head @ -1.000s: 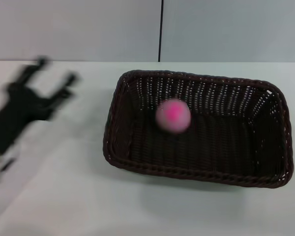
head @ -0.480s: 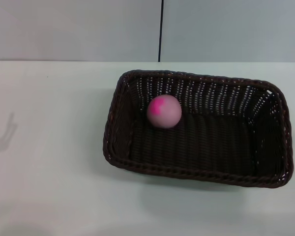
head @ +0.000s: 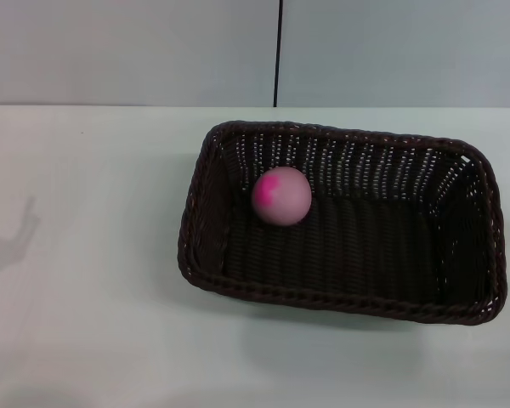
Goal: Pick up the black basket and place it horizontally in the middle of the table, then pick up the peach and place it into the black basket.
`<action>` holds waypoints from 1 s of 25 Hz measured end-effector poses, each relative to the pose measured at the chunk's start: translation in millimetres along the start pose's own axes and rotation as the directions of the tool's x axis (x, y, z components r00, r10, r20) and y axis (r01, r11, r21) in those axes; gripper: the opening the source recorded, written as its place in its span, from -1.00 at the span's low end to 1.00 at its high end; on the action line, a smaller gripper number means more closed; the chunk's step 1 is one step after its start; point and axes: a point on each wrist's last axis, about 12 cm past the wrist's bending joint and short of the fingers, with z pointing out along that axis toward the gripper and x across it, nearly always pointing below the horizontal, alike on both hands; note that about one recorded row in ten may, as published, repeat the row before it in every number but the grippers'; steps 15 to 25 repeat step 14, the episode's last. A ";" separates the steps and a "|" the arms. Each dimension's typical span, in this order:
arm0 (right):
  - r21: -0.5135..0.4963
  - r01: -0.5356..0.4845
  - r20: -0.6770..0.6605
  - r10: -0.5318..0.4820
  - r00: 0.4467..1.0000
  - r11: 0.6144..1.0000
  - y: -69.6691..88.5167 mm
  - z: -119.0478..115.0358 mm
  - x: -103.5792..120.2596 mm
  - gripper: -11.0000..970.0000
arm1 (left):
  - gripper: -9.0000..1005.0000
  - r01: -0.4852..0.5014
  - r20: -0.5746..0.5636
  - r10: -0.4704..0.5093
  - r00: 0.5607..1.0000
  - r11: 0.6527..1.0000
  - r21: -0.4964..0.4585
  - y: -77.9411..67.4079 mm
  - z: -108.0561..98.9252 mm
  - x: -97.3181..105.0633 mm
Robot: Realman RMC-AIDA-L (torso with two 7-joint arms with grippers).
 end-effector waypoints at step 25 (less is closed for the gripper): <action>0.014 -0.024 -0.026 0.025 0.999 1.000 1.8 -8.3 3.0 0.45 | 0.69 0.000 0.000 0.000 1.000 1.000 0.019 -4.0 -7.0 -0.6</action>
